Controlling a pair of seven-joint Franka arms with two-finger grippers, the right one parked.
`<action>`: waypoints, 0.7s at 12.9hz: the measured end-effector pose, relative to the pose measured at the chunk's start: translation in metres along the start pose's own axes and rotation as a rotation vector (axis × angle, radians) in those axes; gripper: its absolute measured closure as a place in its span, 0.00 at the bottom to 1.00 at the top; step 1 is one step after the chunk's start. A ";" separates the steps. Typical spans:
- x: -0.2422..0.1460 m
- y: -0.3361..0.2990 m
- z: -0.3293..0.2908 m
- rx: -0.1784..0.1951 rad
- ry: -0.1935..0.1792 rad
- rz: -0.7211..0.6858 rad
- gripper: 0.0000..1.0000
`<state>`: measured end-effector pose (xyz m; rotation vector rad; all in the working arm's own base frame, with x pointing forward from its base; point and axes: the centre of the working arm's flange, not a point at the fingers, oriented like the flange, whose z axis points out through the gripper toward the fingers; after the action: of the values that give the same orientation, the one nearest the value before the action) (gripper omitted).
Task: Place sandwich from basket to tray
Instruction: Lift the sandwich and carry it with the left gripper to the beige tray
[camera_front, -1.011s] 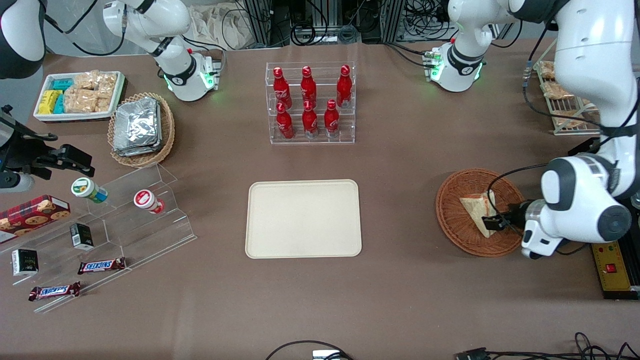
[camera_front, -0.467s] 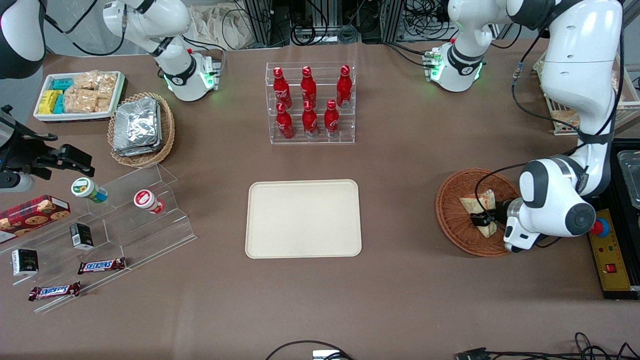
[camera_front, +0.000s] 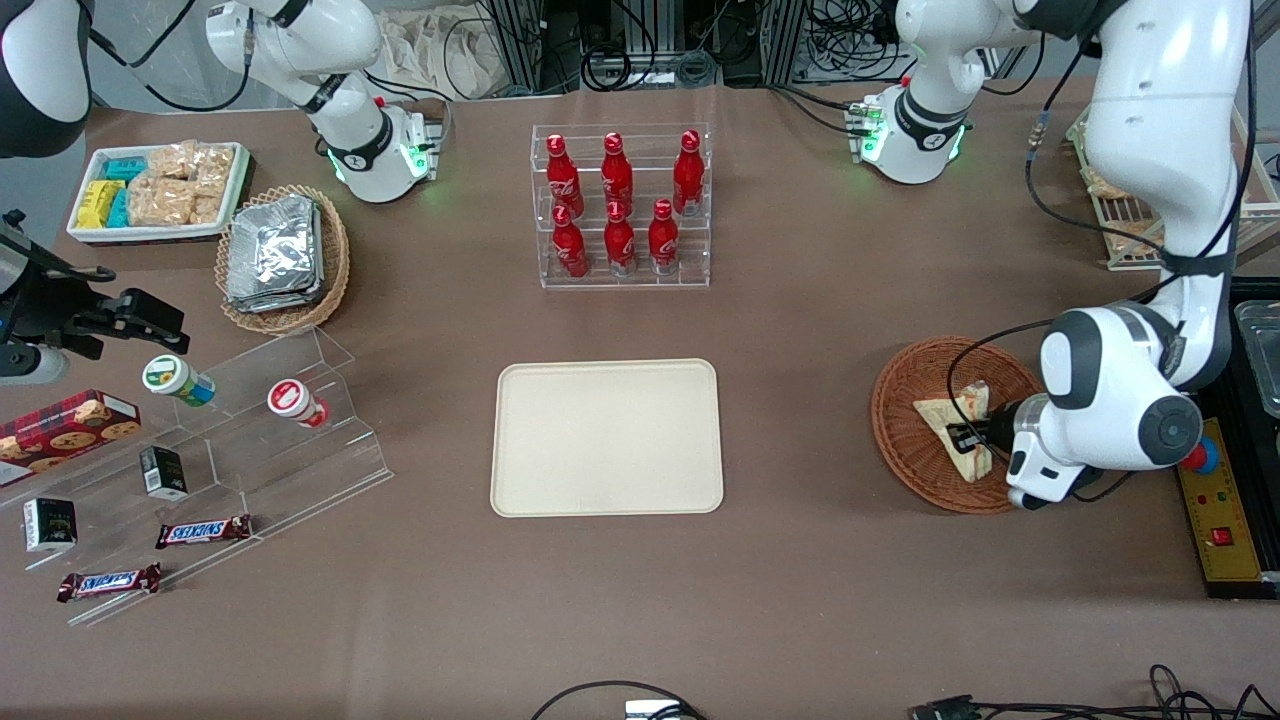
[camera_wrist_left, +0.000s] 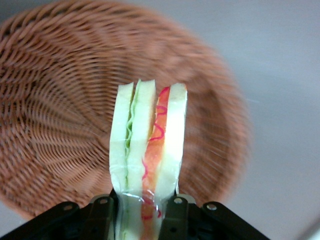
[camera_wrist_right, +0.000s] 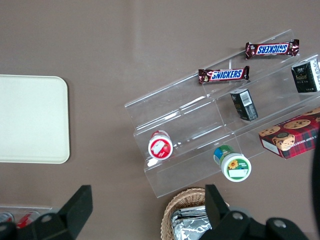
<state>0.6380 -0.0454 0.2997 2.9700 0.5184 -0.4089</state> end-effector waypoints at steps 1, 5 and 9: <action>-0.016 0.025 -0.038 -0.011 0.005 0.049 0.67; -0.075 0.121 -0.135 0.009 0.055 0.249 0.80; -0.105 0.230 -0.082 0.038 0.029 0.430 0.80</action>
<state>0.6420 -0.2831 0.4192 3.0083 -0.1327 -0.3330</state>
